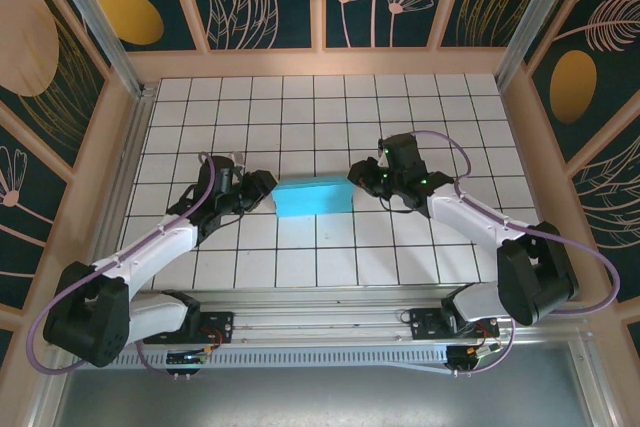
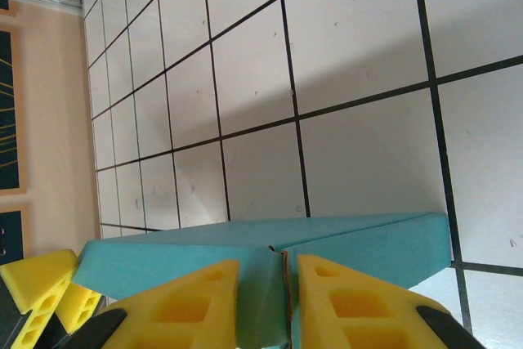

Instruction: Fold the paper box

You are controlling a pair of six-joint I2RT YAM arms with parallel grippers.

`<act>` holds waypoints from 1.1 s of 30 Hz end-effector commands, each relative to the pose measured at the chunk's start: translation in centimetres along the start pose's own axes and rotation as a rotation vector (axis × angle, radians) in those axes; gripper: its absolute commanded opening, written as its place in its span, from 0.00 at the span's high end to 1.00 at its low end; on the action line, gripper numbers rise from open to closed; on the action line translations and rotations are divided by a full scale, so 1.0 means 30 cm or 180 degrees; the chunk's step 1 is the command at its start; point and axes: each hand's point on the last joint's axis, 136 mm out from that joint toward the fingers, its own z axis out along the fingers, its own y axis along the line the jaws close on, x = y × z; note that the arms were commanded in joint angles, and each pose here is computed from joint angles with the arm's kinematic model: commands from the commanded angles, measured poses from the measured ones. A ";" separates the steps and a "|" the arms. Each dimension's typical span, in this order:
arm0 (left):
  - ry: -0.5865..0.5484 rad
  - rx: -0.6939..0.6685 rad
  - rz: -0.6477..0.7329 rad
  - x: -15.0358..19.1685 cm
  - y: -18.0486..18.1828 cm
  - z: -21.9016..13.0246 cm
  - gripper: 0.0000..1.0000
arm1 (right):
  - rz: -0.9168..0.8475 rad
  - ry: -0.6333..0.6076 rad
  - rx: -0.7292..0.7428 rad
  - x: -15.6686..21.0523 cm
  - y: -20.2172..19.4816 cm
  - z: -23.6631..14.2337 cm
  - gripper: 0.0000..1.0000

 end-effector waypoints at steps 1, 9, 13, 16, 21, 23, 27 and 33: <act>0.0124 -0.0041 -0.0139 0.048 0.050 0.004 0.76 | 0.0082 0.0182 0.0306 0.082 -0.117 0.019 0.78; 0.0256 -0.0286 -0.0237 0.123 0.184 -0.004 0.86 | -0.0405 -0.0016 0.0473 0.158 -0.192 0.010 0.82; 0.0306 -0.0261 -0.0178 0.137 0.187 -0.010 0.86 | -0.0507 -0.0081 0.0343 0.151 -0.155 -0.001 0.83; 0.0347 -0.0289 -0.0059 0.143 0.179 -0.030 0.84 | -0.0661 -0.0136 0.0265 0.159 -0.108 -0.024 0.84; 0.0504 -0.0462 -0.0082 0.230 0.242 -0.098 0.81 | -0.0574 0.0062 0.0344 0.297 -0.161 -0.087 0.84; 0.0540 -0.0514 -0.0072 0.272 0.252 -0.135 0.76 | -0.0495 0.0144 0.0341 0.365 -0.178 -0.131 0.79; 0.0446 -0.0394 -0.0116 0.281 0.213 -0.189 0.49 | -0.0431 0.0039 0.0316 0.379 -0.179 -0.211 0.70; 0.0267 -0.0438 -0.0001 0.249 0.218 -0.181 0.48 | -0.0187 -0.0129 0.0255 0.336 -0.161 -0.188 0.59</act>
